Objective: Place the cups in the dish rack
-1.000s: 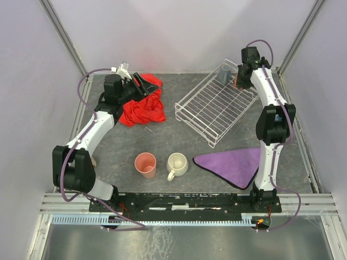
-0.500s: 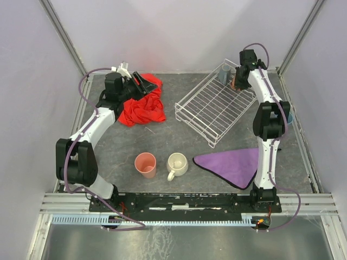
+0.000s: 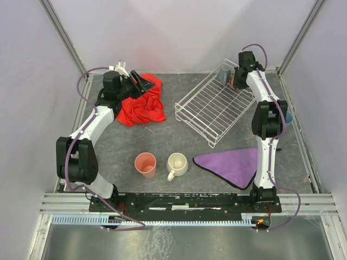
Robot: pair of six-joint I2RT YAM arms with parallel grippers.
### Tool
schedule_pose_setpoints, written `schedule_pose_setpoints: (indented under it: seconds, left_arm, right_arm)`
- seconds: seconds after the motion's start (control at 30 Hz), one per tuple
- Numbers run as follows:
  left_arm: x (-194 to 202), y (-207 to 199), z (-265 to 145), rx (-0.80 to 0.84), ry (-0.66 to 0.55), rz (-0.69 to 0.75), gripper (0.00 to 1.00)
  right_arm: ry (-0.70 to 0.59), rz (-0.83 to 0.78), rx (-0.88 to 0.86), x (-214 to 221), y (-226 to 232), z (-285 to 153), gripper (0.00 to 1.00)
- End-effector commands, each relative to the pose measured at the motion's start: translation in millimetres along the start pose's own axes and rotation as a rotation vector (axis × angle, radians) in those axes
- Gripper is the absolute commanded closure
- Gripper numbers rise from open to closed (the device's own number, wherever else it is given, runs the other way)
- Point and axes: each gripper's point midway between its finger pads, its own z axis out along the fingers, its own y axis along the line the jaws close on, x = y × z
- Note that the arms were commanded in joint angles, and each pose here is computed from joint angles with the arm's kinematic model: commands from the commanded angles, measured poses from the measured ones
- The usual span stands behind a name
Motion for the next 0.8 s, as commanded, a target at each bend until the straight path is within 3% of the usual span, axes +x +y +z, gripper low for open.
schedule_pose_setpoints:
  seconds: [0.0, 0.17, 0.63, 0.77]
  left_arm:
    - [-22, -16, 0, 0.054, -0.04, 0.079, 0.4]
    - [-23, -16, 1, 0.054, -0.038, 0.079, 0.4]
    - [-18, -12, -6, 0.042, -0.036, 0.076, 0.4]
    - [-18, -13, -7, 0.042, -0.038, 0.076, 0.4]
  right_arm:
    - [-0.089, -0.006, 0.004, -25, 0, 1, 0.99]
    - [-0.067, -0.025, 0.028, -16, -3, 10, 0.98]
    - [-0.031, -0.063, 0.12, 2, -18, 15, 0.56]
    - [-0.036, -0.052, 0.107, 3, -16, 10, 0.5]
